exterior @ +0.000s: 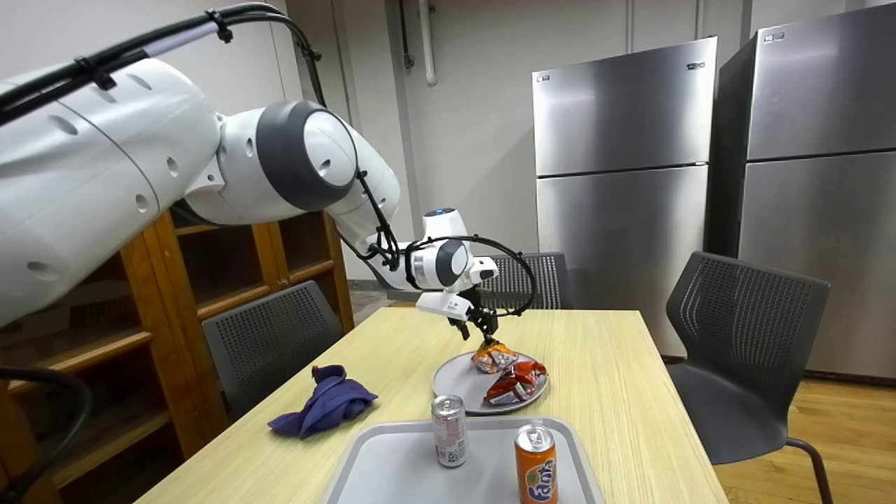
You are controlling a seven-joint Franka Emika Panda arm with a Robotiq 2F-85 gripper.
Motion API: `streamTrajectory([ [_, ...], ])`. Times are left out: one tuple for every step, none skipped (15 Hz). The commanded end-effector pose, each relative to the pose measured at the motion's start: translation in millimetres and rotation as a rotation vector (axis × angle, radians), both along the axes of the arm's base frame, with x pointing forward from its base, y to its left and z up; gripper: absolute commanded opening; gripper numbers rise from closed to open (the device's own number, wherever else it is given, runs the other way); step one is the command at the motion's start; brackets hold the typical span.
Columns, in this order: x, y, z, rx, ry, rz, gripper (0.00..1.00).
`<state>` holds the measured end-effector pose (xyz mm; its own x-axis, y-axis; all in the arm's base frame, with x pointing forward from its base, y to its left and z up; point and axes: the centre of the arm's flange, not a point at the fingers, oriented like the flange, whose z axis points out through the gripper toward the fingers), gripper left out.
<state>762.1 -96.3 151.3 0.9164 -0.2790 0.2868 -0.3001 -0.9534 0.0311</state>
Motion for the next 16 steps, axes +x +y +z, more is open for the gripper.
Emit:
streamTrajectory([
  [11.6, -2.0, 3.2, 0.011, 0.004, -0.027, 0.42],
  [11.4, -2.2, 3.3, 0.010, 0.004, -0.026, 0.34],
  [11.1, -2.7, 3.7, 0.010, 0.003, -0.026, 0.27],
  [11.0, -3.3, 4.1, 0.010, 0.002, -0.027, 0.18],
  [10.9, -3.8, 4.3, 0.009, 0.001, -0.027, 0.12],
  [10.8, -4.3, 4.5, 0.008, 0.000, -0.027, 0.05],
  [10.7, -4.8, 4.7, 0.008, 0.000, -0.027, 0.00],
  [10.6, -5.3, 4.9, 0.007, -0.001, -0.028, 0.00],
  [10.5, -5.8, 5.3, 0.007, -0.001, -0.029, 0.00],
  [10.4, -6.3, 5.6, 0.006, -0.002, -0.030, 0.00],
  [9.9, -6.5, 6.7, 0.007, -0.005, -0.028, 0.00],
  [9.1, -6.5, 8.6, 0.011, -0.007, -0.028, 0.00],
  [7.6, -6.1, 12.1, 0.012, -0.012, -0.024, 0.00],
  [5.6, -5.3, 16.8, 0.011, -0.020, -0.020, 0.00],
  [2.4, -4.1, 23.8, 0.008, -0.034, -0.011, 0.00],
  [0.1, -3.3, 29.5, 0.004, -0.045, -0.007, 0.00],
])
